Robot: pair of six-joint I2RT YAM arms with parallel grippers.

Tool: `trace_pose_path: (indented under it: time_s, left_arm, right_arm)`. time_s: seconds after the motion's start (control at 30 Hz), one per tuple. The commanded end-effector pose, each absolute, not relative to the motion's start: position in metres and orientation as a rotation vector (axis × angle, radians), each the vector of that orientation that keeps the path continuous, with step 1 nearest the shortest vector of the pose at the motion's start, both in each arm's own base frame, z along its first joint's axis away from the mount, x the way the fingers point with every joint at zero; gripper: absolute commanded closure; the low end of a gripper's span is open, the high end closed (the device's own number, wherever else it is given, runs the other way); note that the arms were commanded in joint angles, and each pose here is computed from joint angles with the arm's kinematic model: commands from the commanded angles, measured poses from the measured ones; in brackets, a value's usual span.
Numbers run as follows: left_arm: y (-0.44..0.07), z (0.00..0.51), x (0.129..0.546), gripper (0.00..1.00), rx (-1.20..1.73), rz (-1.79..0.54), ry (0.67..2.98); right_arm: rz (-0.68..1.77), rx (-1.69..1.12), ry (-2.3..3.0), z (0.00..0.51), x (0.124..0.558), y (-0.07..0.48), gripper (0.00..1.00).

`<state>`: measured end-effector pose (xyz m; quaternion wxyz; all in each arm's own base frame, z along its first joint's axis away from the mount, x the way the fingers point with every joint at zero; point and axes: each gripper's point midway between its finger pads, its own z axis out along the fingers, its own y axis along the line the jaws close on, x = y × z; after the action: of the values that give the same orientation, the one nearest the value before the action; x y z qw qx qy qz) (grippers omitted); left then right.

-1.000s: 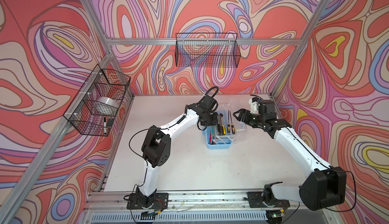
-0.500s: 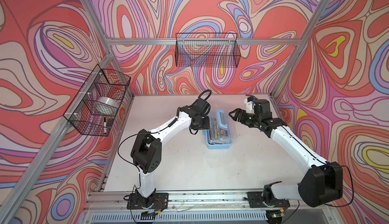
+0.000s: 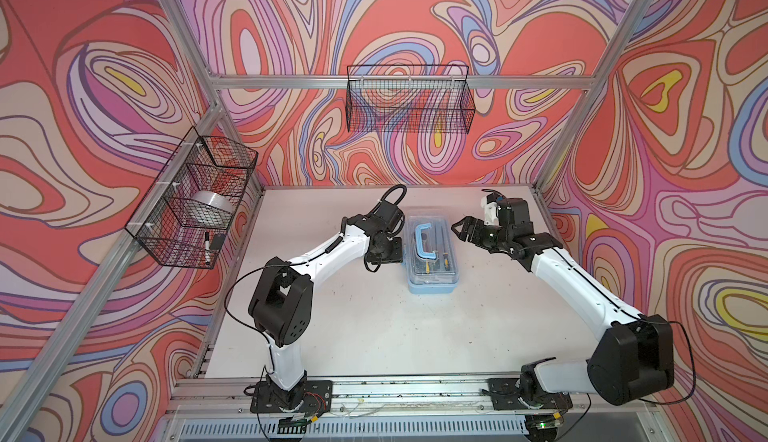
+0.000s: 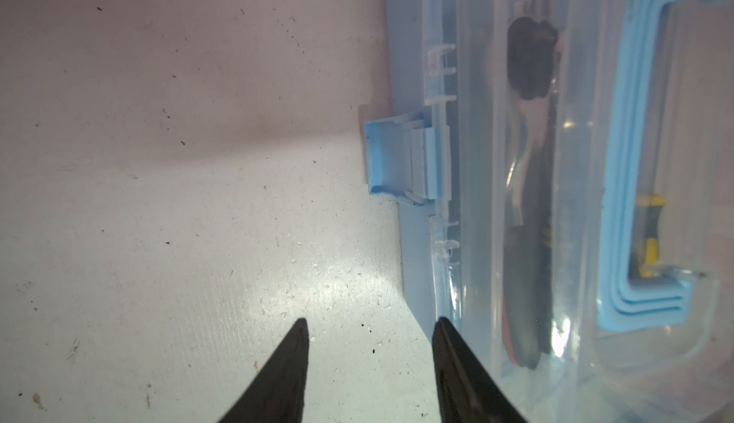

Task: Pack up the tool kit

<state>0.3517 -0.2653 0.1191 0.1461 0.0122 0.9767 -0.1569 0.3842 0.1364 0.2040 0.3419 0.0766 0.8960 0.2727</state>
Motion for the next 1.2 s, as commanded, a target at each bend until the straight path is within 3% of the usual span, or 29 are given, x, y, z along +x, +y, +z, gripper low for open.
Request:
trace_pose_path:
  time_s: [0.0,0.53,0.9,1.17]
  left_arm:
    - [-0.279,0.117,0.358,0.51,0.094,-0.525,2.804]
    - [-0.323,0.099,0.346,0.57,0.231,-0.630,2.833]
    - [-0.372,0.098,0.327,0.56,0.384,-0.690,2.814]
    - [-0.340,0.099,0.330,0.53,0.379,-0.594,2.760]
  right_arm:
    - [0.713,0.172,2.352,0.188,0.385,0.140,0.14]
    - [0.778,0.119,2.428,0.147,0.392,0.155,0.14]
    - [0.616,-0.044,2.455,0.140,0.396,0.144,0.10]
    - [0.499,-0.270,2.423,0.142,0.405,0.141,0.06]
